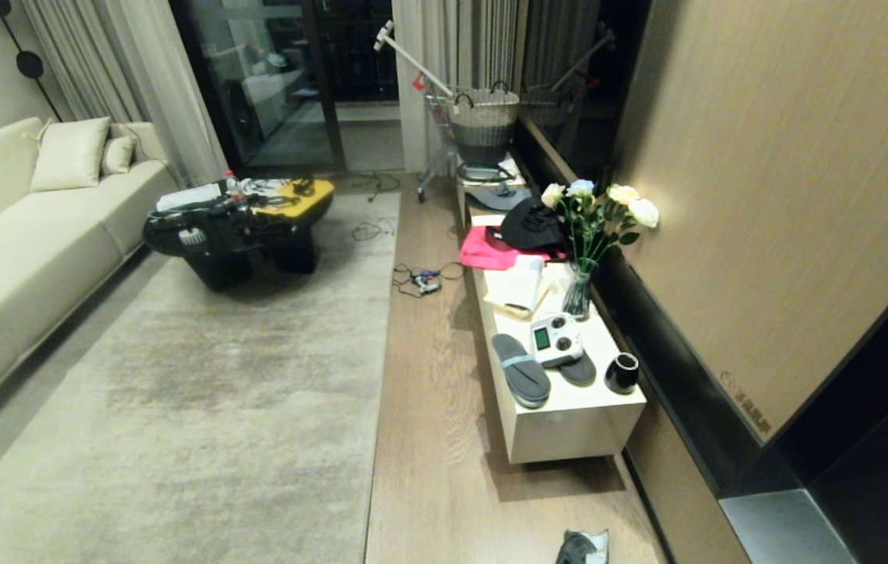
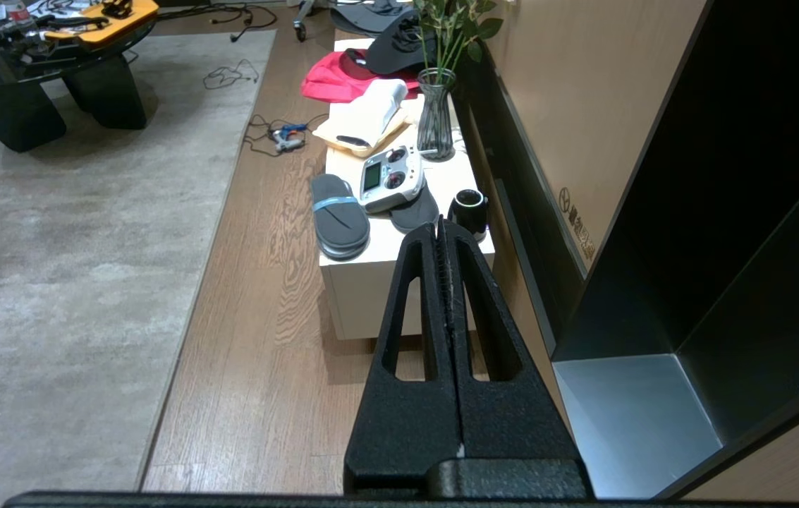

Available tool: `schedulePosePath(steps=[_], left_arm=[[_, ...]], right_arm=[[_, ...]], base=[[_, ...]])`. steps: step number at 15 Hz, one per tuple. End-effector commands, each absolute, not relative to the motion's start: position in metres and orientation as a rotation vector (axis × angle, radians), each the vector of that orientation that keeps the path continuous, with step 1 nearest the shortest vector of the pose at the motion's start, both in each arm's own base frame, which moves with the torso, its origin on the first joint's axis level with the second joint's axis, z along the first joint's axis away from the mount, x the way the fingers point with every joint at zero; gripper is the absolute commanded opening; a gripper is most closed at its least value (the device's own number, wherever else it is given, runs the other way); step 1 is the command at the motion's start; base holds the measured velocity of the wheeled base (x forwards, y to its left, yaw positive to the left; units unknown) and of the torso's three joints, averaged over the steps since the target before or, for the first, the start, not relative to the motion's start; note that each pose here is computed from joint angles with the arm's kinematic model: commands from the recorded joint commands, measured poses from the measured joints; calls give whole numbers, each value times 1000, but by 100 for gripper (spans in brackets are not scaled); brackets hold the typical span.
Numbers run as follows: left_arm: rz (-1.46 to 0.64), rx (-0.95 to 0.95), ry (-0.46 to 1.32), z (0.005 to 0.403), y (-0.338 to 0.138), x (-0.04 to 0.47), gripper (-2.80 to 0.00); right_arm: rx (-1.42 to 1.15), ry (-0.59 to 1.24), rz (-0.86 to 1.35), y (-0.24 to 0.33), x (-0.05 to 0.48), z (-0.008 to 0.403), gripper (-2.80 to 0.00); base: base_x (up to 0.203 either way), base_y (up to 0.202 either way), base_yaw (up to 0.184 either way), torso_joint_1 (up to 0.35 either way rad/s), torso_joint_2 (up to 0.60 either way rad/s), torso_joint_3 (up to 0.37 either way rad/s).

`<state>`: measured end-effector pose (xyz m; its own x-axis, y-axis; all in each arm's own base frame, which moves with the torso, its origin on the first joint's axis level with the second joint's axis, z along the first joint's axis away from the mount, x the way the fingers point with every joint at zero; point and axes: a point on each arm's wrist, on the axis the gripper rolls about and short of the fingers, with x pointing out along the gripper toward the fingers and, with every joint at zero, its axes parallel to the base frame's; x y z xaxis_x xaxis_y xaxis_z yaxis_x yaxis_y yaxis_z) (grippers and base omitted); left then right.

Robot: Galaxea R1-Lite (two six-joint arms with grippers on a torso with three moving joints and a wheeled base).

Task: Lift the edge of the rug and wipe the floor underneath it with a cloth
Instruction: Pick up the rag

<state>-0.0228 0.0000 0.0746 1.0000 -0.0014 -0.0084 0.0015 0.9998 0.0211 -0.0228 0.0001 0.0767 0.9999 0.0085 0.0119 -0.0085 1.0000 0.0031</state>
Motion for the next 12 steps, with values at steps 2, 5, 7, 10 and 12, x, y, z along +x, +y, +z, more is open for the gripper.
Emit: schedulePosePath(steps=[2, 5, 7, 10, 12], left_arm=[[-2, 21, 11, 75, 0, -23, -280], [-2, 21, 11, 75, 0, -23, -280], [-2, 21, 10, 75, 0, -23, -280], [-2, 21, 10, 75, 0, -23, -280], [-2, 21, 11, 75, 0, -23, -280]], right_arm=[[3, -12, 9, 0, -23, 77, -280], [3, -11, 9, 0, -23, 77, -280], [3, -11, 9, 0, -23, 77, -280], [3, -11, 9, 0, -23, 77, -280], [3, -11, 9, 0, -23, 77, -280]], base=[[0, 0, 0, 0, 0, 0], [0, 0, 0, 0, 0, 0], [0, 0, 0, 0, 0, 0], [0, 0, 0, 0, 0, 0], [0, 0, 0, 0, 0, 0]])
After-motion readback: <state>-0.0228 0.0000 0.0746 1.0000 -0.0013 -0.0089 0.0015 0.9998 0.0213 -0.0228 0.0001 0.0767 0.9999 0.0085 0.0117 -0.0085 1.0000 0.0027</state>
